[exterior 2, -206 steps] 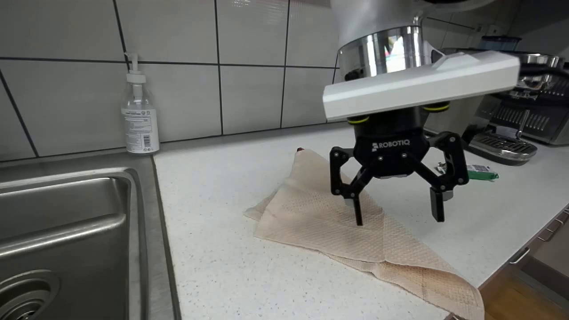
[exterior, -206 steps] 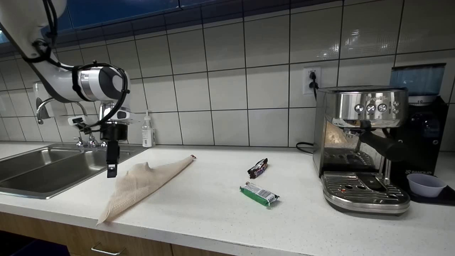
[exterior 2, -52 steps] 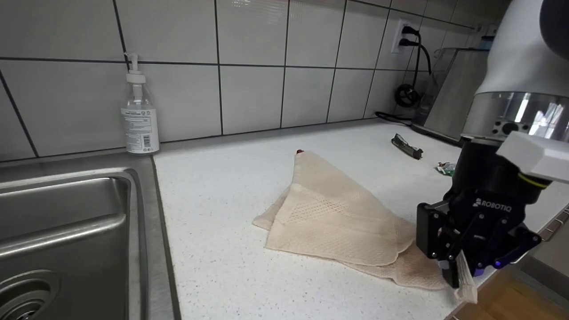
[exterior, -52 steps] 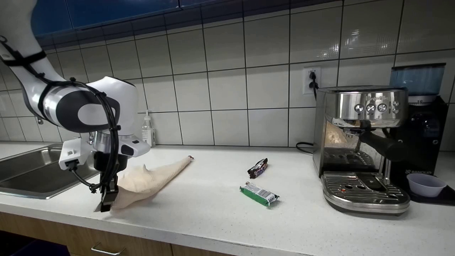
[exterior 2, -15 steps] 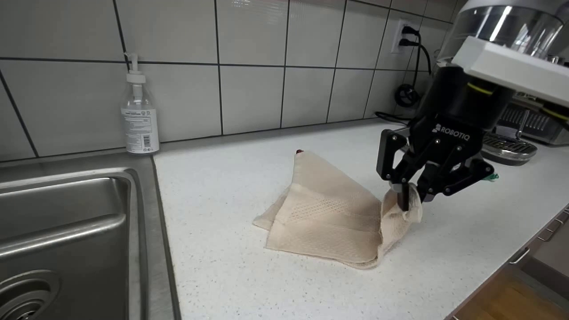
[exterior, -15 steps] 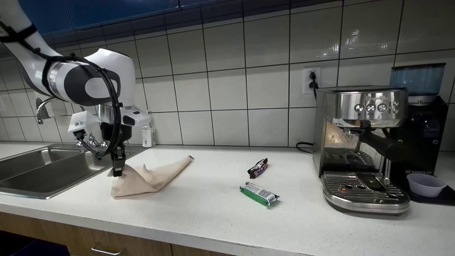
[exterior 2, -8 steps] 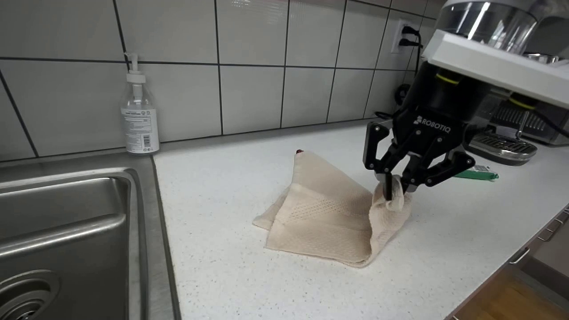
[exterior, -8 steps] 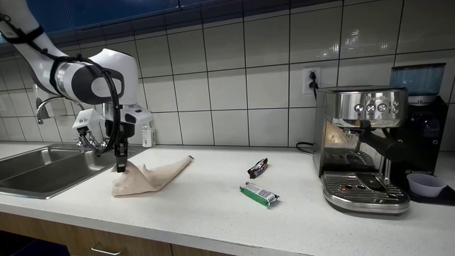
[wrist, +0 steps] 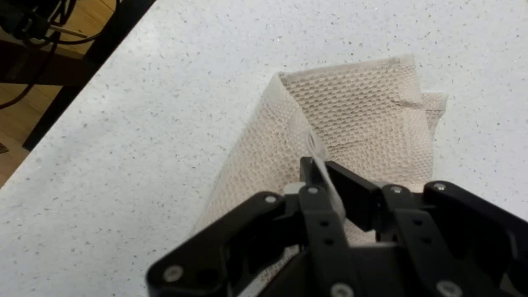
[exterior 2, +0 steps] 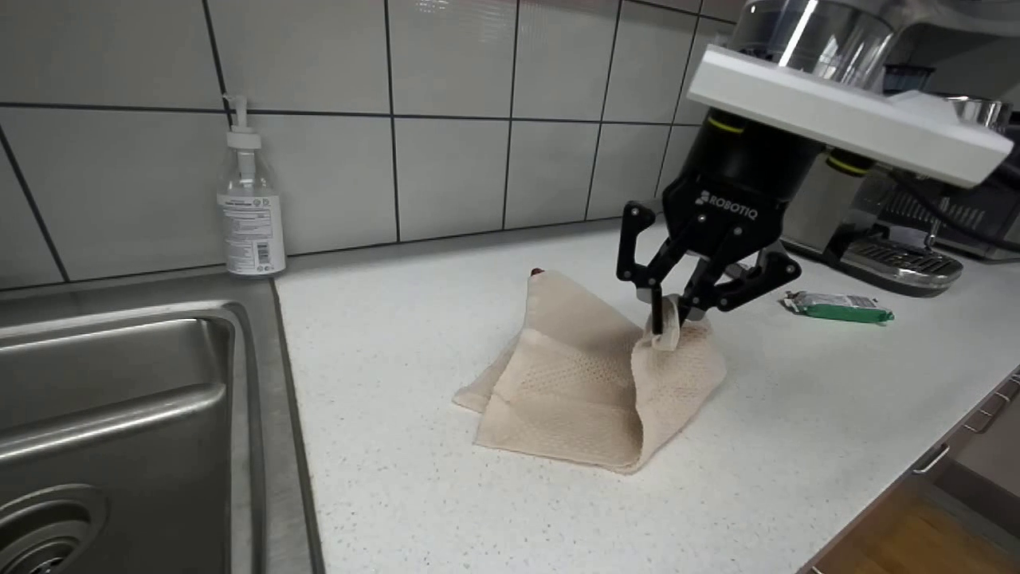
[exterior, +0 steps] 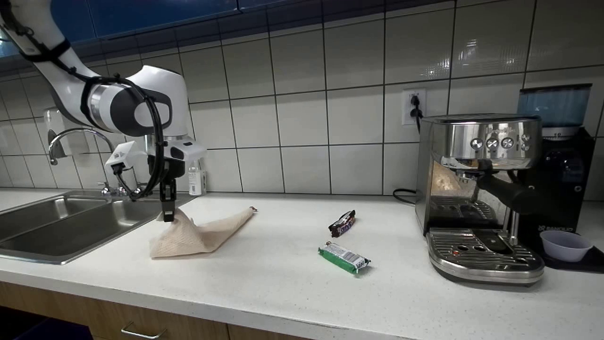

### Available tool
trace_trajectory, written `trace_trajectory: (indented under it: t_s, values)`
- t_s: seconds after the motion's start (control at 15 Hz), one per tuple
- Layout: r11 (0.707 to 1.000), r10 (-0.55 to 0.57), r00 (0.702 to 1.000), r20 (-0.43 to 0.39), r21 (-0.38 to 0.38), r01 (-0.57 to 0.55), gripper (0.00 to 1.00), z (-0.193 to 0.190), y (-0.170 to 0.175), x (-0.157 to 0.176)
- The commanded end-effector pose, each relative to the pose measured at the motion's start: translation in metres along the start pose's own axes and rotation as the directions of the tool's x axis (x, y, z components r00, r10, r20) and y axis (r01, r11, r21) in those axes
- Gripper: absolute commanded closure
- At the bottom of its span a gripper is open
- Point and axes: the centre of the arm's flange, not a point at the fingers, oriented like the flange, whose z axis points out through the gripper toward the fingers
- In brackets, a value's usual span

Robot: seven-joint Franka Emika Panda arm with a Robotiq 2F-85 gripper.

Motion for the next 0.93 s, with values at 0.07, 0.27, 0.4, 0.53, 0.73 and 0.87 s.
trace_trajectory:
  t_s: [0.07, 0.27, 0.4, 0.53, 0.73, 0.87]
  values:
    - [0.999, 0.048, 0.999, -0.020, 0.007, -0.048, 0.98, -0.004, -0.021, 0.016]
    - [0.998, 0.066, 0.997, -0.028, 0.014, -0.066, 0.98, -0.006, -0.028, 0.023]
    - [0.997, 0.077, 0.996, -0.038, 0.014, -0.076, 0.98, -0.008, -0.032, 0.028]
    - [0.996, 0.089, 0.995, -0.046, 0.015, -0.089, 0.98, -0.009, -0.036, 0.034]
    - [0.994, 0.104, 0.993, -0.058, 0.018, -0.103, 0.98, -0.012, -0.041, 0.041]
    - [0.993, 0.115, 0.991, -0.064, 0.021, -0.114, 0.98, -0.012, -0.045, 0.044]
